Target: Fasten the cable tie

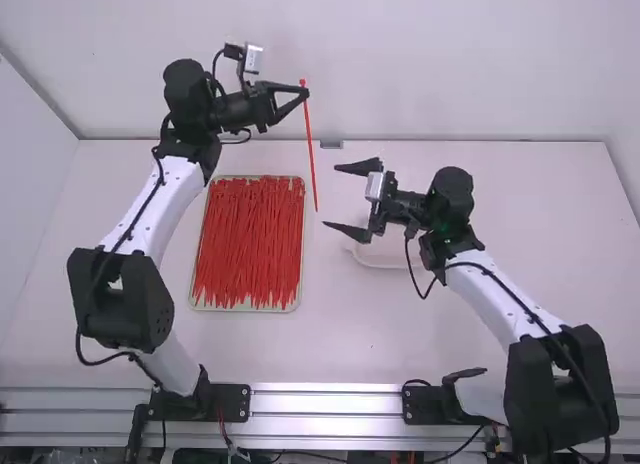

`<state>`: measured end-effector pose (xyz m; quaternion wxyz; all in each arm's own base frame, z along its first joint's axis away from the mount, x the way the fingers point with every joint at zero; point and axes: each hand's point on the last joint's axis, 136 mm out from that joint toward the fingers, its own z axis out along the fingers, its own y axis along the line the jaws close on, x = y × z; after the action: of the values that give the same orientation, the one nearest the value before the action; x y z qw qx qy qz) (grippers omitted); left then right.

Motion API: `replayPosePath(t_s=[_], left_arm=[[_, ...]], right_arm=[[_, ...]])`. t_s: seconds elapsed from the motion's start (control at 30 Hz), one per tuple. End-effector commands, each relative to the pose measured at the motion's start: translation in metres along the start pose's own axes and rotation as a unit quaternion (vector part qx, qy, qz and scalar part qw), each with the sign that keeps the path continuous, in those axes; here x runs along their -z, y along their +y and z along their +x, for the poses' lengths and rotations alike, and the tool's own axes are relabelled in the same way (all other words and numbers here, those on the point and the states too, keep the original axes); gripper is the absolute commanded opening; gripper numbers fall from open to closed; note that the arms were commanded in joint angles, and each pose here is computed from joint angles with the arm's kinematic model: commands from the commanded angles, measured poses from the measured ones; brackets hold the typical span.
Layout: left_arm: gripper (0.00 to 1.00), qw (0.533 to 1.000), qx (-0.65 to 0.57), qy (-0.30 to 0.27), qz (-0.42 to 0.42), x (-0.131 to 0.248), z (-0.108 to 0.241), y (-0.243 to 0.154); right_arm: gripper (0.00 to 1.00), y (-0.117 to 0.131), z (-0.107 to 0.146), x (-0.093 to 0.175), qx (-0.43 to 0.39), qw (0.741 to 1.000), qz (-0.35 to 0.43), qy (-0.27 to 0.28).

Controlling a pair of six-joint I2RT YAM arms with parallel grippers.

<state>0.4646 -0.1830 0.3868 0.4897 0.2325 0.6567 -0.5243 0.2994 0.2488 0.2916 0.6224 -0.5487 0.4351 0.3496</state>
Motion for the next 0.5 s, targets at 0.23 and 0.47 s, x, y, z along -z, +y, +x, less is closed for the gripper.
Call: replayPosePath(t_s=[0.23,0.47], left_arm=[[0.02,0.998,0.061,0.016,-0.016,-0.004,0.028,0.043],[0.02,0.992,0.117,0.036,-0.032,-0.005,0.054,0.071]], right_arm=[[0.98,-0.001,0.003,0.005,-0.003,1.000,-0.001,0.002],[0.98,-0.005,0.011,0.012,0.022,1.000,0.009,0.013]])
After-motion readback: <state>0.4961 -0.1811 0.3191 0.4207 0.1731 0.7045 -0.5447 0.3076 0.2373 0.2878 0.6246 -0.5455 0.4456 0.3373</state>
